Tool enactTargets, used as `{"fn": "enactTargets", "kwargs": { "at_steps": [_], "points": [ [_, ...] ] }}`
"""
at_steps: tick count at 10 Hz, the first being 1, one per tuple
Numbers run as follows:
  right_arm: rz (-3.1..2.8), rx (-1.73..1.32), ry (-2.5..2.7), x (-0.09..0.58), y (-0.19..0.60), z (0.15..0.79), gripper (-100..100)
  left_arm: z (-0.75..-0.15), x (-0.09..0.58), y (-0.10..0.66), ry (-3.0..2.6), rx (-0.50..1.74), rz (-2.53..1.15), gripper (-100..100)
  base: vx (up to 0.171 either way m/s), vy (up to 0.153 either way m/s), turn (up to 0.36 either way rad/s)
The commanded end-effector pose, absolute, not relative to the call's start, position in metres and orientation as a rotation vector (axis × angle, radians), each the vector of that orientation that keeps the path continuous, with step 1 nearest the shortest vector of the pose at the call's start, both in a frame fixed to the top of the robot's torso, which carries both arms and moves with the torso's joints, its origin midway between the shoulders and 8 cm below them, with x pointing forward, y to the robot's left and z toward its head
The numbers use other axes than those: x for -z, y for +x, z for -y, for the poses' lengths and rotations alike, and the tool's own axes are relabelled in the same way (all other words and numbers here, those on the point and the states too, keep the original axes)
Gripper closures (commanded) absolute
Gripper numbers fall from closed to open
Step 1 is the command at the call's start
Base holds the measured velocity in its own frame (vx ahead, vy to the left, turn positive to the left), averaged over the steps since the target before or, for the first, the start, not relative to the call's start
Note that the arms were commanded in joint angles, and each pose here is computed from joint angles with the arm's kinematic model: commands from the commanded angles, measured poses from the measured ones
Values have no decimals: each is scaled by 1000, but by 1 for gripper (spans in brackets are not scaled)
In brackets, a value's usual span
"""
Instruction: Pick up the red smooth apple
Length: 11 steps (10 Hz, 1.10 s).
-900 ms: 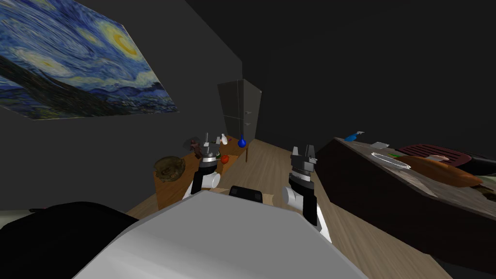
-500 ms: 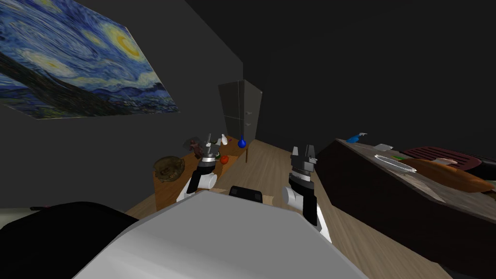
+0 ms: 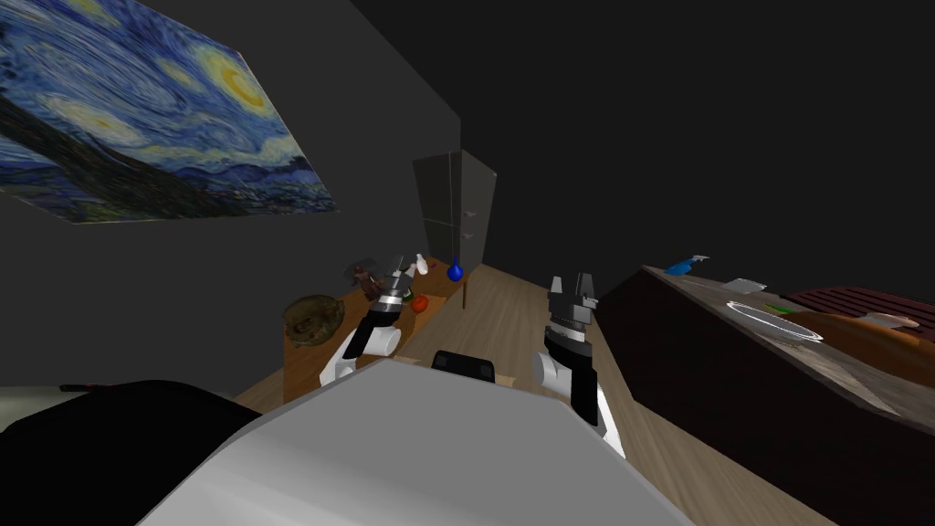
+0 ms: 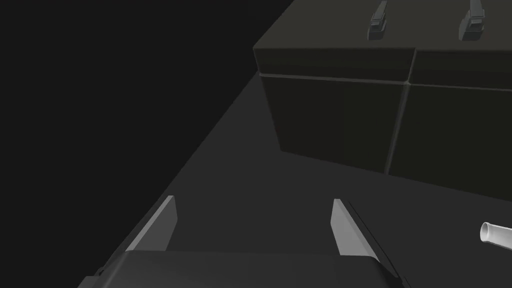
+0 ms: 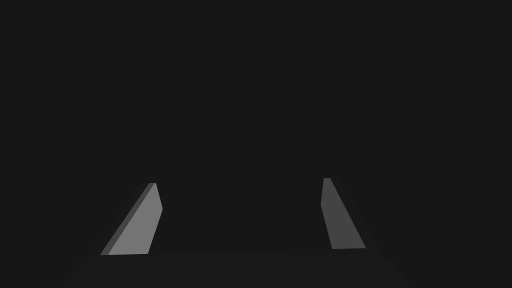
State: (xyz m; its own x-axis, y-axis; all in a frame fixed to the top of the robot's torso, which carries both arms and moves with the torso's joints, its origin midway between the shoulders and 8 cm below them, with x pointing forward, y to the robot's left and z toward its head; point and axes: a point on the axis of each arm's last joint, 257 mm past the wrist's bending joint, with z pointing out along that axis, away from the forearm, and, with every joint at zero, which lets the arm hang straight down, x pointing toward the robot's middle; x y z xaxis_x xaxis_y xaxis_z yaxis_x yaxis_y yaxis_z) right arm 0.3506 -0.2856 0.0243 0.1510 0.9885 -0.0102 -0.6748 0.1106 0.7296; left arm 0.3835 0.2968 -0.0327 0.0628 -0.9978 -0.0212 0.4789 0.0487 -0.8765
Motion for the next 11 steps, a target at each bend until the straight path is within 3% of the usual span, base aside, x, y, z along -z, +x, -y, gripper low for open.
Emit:
{"fn": "enactTargets", "kwargs": {
  "at_steps": [1, 11],
  "points": [
    [-586, -1330, 666, -24, 351, 286, 0, -310, 51, 390, -866, 1273, -875, -100, 69, -62, 46],
    [-586, -1330, 666, -24, 351, 286, 0, -375, 122, 402, -1032, 988, -1091, -100, 62, -54, 52]
  ]
}}
